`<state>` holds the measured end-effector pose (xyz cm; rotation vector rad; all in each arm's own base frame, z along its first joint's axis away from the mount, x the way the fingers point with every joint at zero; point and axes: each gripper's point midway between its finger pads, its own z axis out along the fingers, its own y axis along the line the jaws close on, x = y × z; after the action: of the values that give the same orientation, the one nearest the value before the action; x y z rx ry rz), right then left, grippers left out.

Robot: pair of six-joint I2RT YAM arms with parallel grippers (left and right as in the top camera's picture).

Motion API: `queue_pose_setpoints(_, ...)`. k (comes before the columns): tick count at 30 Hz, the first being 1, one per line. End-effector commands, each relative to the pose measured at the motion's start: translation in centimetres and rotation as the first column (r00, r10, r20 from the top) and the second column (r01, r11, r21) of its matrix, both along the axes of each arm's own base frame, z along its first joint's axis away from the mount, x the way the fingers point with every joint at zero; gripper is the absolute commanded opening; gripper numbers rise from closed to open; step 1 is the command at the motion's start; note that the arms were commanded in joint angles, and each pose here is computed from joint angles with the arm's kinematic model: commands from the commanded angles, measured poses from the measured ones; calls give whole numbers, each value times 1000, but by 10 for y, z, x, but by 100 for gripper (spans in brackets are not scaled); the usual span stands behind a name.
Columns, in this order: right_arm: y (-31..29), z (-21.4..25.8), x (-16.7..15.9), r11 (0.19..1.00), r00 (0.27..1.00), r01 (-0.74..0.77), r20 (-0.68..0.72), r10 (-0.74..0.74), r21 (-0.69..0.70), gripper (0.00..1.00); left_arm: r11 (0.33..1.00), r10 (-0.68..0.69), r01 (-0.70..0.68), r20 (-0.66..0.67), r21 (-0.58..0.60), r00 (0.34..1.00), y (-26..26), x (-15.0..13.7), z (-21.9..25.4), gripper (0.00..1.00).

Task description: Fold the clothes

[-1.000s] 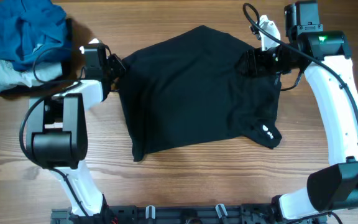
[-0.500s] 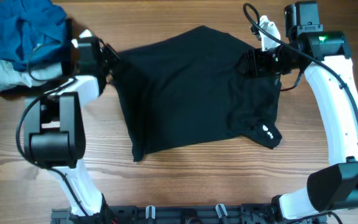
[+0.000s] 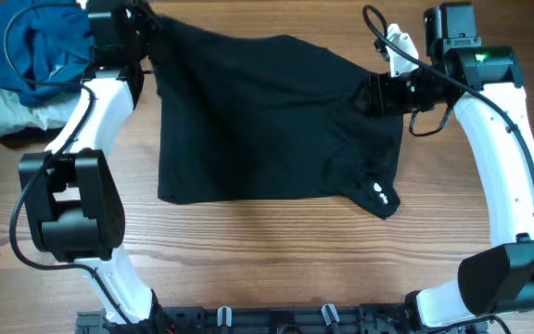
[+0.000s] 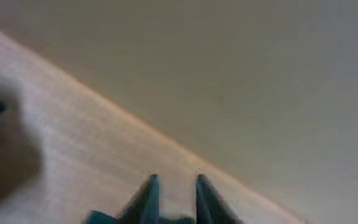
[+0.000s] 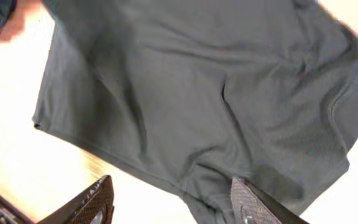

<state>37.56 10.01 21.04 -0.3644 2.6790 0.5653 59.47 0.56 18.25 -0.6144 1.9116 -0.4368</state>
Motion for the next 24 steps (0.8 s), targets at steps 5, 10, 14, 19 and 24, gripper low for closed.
queue_pose_setpoints(5,-10,20,31,997,986,69,153,-62,-39,75,996,-72,85,-244,42,967,-6,-34,-41,66)
queue_pose_setpoints(10,-39,28,64,971,946,203,283,-160,-130,87,953,-302,265,-407,-146,862,-52,-80,-66,66)
queue_pose_setpoints(14,-51,12,82,961,940,239,280,-194,-139,80,914,-405,321,-522,-247,750,-90,-119,-83,59)
queue_pose_setpoints(19,-51,-44,66,956,971,238,68,-229,-174,78,864,-491,431,-621,-260,611,-138,-161,-98,50)
queue_pose_setpoints(24,-37,-68,26,972,963,194,-162,-215,-135,77,866,-454,450,-721,-220,523,-150,-192,-111,37)
